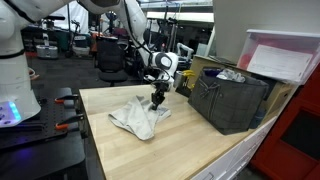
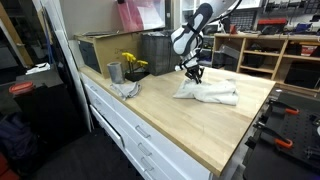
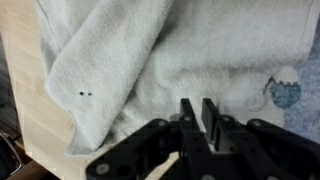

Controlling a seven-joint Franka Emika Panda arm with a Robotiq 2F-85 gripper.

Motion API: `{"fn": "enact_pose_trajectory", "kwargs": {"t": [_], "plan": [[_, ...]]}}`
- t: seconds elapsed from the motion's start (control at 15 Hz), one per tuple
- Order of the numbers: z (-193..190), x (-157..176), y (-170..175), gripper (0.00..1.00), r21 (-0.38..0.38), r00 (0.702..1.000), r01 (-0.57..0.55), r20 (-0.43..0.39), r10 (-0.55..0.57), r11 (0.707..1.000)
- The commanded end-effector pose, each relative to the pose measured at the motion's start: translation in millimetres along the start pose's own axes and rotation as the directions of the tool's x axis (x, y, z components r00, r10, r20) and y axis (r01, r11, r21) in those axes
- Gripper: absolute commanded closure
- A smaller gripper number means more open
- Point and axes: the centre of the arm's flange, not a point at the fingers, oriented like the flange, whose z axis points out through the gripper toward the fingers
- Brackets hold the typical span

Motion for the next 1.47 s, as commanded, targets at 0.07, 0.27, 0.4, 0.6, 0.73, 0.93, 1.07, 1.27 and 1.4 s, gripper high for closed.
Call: {"fn": "enact_pose_trajectory", "kwargs": {"t": [0.07, 0.27, 0.4, 0.6, 0.73, 0.93, 1.07, 1.27, 1.4], "plan": [[10.8, 28.2, -3.7, 0.44, 0.042, 0.999, -0.042, 0.004, 0.042, 0.998], [-1.6, 39.3, 4.4, 0.22, 0.072, 0.997, -0.073, -0.007, 0.074, 0.995], [-14.3, 44.0, 7.0, 0.08, 0.098, 0.996, -0.091, -0.018, 0.093, 0.991], [-21.8, 45.4, 5.7, 0.00, 0.097, 0.993, -0.119, -0.013, 0.120, 0.988], [-20.7, 43.2, 9.2, 0.00, 0.074, 0.991, -0.134, -0.003, 0.134, 0.988], [-9.5, 36.7, 13.6, 0.00, 0.019, 0.989, -0.149, 0.011, 0.149, 0.989], [-2.2, 32.2, 14.5, 0.00, -0.017, 0.987, -0.157, 0.028, 0.158, 0.987], [5.4, 25.2, 12.0, 0.00, -0.023, 0.985, -0.159, 0.071, 0.160, 0.987], [8.7, 21.4, 7.9, 0.00, -0.021, 0.982, -0.165, 0.091, 0.166, 0.986]]}}
